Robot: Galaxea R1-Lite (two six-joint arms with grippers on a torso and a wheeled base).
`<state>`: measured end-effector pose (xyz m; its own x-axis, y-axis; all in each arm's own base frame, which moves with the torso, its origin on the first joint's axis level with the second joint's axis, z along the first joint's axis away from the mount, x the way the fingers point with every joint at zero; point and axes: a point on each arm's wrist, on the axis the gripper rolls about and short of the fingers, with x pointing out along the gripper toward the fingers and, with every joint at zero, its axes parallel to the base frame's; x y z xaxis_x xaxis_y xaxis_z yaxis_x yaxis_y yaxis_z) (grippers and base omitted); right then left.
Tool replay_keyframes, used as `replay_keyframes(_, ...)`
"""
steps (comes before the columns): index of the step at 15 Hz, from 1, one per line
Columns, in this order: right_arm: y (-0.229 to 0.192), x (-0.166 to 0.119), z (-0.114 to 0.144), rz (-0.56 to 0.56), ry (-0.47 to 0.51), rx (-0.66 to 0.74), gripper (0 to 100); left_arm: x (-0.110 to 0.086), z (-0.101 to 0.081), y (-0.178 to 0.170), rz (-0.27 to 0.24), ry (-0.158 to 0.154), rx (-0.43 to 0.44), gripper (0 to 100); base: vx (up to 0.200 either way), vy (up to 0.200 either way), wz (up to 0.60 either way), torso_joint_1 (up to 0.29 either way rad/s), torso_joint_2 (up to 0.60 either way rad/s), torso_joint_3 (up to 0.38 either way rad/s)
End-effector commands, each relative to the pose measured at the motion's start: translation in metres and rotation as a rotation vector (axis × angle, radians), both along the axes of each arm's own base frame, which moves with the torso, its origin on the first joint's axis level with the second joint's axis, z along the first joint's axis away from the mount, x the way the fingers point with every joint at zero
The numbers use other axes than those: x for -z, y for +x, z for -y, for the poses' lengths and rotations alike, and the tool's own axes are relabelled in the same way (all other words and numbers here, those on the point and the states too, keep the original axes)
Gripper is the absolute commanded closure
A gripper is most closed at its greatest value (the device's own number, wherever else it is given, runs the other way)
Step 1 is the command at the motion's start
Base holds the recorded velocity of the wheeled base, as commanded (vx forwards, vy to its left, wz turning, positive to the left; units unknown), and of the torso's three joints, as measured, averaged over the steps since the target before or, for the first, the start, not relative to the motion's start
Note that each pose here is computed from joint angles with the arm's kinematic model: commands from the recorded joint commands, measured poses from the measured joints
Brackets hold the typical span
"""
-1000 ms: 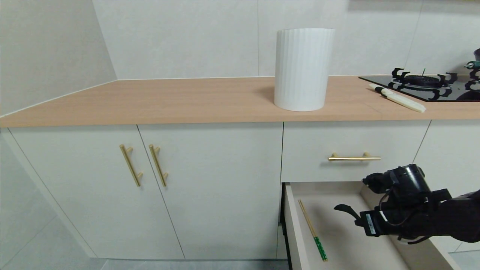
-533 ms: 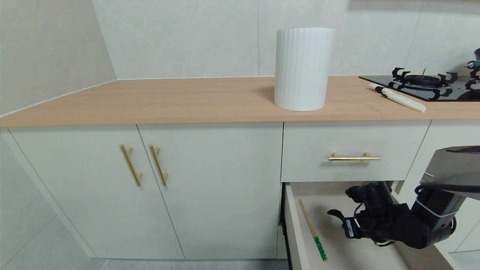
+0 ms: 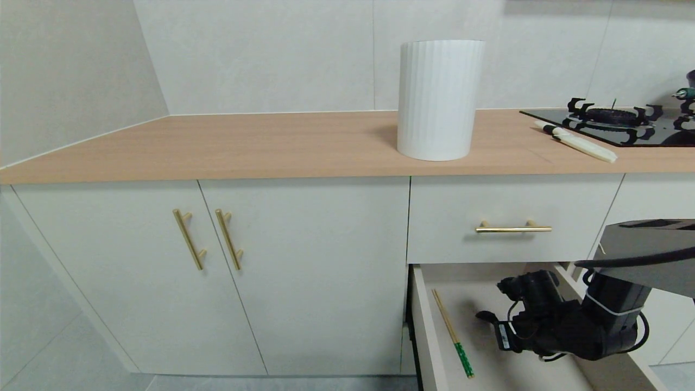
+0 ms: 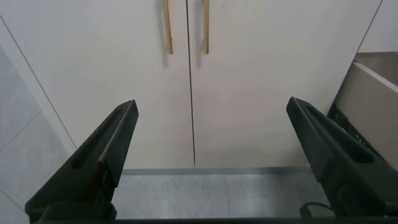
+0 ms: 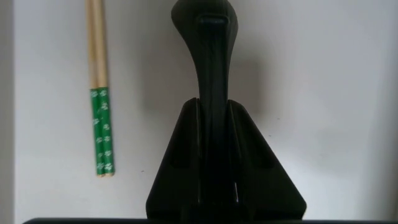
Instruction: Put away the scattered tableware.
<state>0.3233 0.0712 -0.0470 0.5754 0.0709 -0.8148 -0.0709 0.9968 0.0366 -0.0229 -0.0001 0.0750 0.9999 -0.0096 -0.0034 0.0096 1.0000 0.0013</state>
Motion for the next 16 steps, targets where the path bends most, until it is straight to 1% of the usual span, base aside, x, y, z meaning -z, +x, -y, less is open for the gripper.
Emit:
replay_keyframes(1, 0.002, 0.002, 0.004, -0.002, -0.001, 0.019, 100, 0.000, 0.000, 0.000, -0.001, 0.000, 0.000, 0, 0.000, 0.000, 0.00, 0.000, 0.00, 0.000)
replay_keyframes(6, 0.002, 0.003, 0.004, -0.003, -0.003, 0.020, 100, 0.000, 0.000, 0.000, -0.001, 0.000, 0.001, 0, 0.000, 0.000, 0.00, 0.000, 0.00, 0.000)
replay_keyframes(7, 0.003, 0.002, 0.004, -0.001, -0.007, 0.027, 0, 0.000, 0.000, 0.000, -0.001, 0.000, 0.001, 0, 0.000, 0.000, 0.00, 0.000, 0.00, 0.000)
replay_keyframes(14, 0.001, 0.000, 0.005, 0.004, -0.007, 0.032, 0, 0.000, 0.000, 0.000, -0.001, 0.000, 0.000, 0, 0.000, 0.000, 0.00, 0.000, 0.00, 0.000)
replay_keyframes(15, -0.001, -0.006, 0.005, 0.013, -0.005, 0.032, 0, 0.000, 0.000, 0.000, -0.001, 0.000, 0.000, 0, 0.000, 0.000, 0.00, 0.000, 0.00, 0.000)
replay_keyframes(16, -0.007, -0.019, 0.006, 0.033, 0.000, 0.030, 0, 0.000, 0.000, 0.000, -0.001, 0.000, 0.000, 0, 0.000, 0.000, 0.00, 0.000, 0.00, 0.000)
